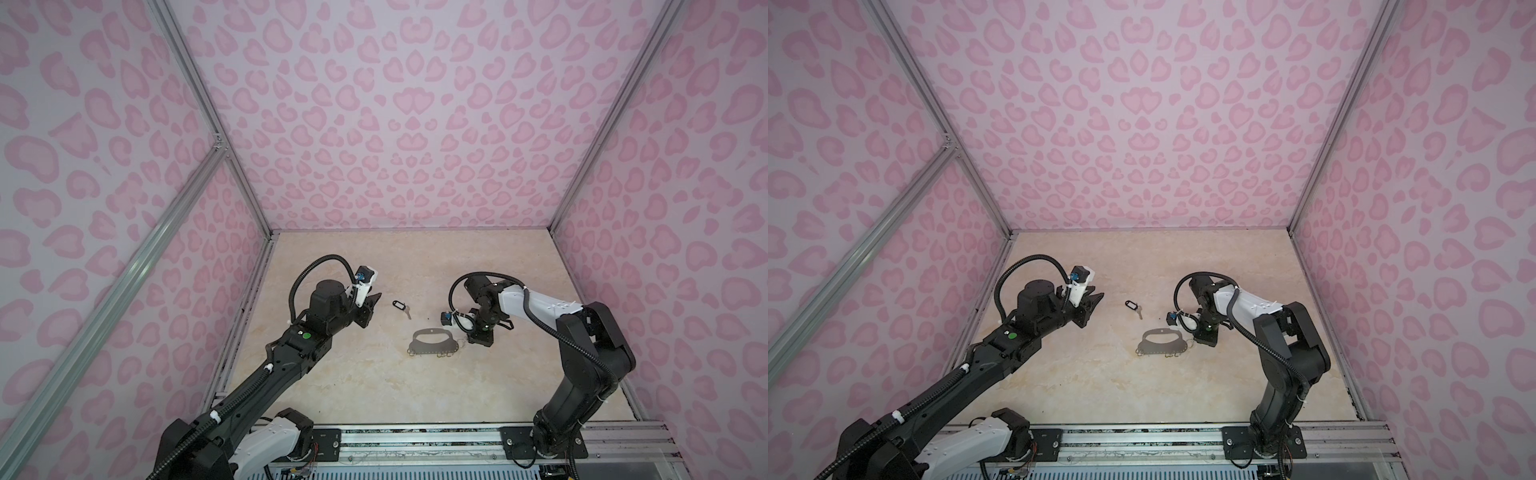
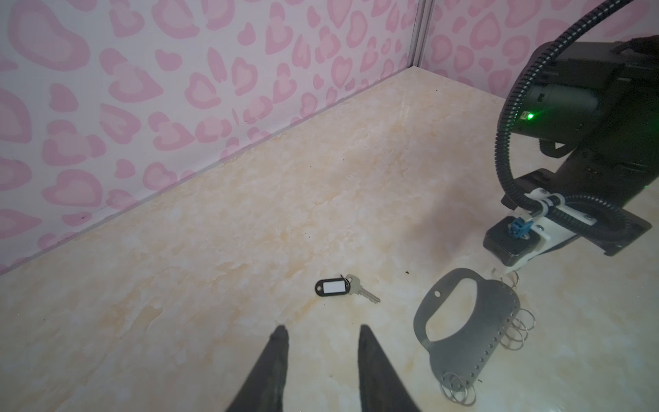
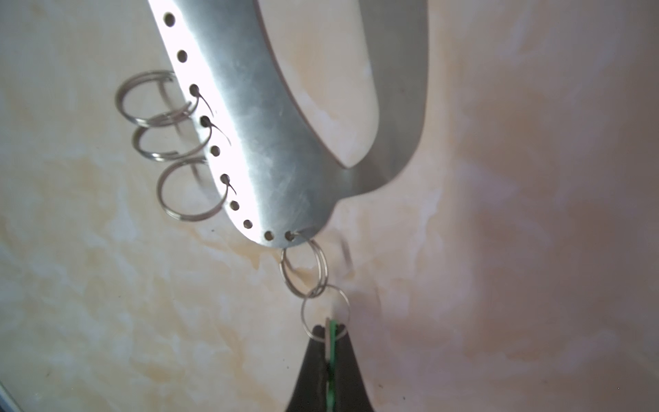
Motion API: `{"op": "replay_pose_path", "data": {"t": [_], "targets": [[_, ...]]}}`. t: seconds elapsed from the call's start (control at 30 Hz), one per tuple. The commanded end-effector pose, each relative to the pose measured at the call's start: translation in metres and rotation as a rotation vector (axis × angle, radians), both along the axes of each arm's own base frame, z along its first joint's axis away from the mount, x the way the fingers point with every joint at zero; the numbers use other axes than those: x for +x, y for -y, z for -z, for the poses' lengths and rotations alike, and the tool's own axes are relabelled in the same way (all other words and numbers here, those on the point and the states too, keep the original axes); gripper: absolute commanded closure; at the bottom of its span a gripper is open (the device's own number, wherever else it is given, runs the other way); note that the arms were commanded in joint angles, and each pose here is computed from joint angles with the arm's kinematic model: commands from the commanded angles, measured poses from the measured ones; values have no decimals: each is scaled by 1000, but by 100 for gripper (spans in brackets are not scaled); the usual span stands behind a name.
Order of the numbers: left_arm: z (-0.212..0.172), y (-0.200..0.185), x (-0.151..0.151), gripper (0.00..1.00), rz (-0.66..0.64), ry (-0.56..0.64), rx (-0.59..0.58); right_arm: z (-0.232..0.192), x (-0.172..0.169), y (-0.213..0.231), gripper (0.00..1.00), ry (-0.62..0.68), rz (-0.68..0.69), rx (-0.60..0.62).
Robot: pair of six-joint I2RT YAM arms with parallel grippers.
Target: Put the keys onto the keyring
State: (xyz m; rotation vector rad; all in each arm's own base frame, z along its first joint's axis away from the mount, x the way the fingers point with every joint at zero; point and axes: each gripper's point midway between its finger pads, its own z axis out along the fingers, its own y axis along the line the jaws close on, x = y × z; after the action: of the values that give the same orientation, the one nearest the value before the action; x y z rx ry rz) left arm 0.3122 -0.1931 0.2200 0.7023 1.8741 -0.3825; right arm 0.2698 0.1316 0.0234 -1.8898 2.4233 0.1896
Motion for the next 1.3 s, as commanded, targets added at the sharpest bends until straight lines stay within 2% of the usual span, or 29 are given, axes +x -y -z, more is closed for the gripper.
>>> {"op": "replay_pose_path", "data": {"t": [0.0, 0.17, 0.33, 0.53, 0.67, 0.8, 1.0, 1.27], "targets": [[-4, 5, 0, 65, 28, -7, -4, 5, 13, 18, 97, 51, 25, -58], [0, 6, 1, 65, 10, -113, 8, -5, 22, 24, 75, 113, 68, -40], [-2, 2, -1, 65, -34, -177, -19, -36, 37, 33, 66, 223, 163, 10], [-3, 3, -10, 65, -66, -288, -82, -87, 55, 37, 64, 376, 254, 141], [-1, 6, -15, 65, -62, -349, -115, -108, 50, 2, 65, 437, 134, 271], [2, 6, -11, 65, -93, -398, -116, -108, 39, -45, 67, 477, -82, 342], [11, 13, 1, 65, -114, -465, -128, -82, 8, -114, 70, 411, -380, 333], [25, 6, 11, 65, -130, -490, -100, -31, -22, -149, 70, 351, -546, 302]]}}
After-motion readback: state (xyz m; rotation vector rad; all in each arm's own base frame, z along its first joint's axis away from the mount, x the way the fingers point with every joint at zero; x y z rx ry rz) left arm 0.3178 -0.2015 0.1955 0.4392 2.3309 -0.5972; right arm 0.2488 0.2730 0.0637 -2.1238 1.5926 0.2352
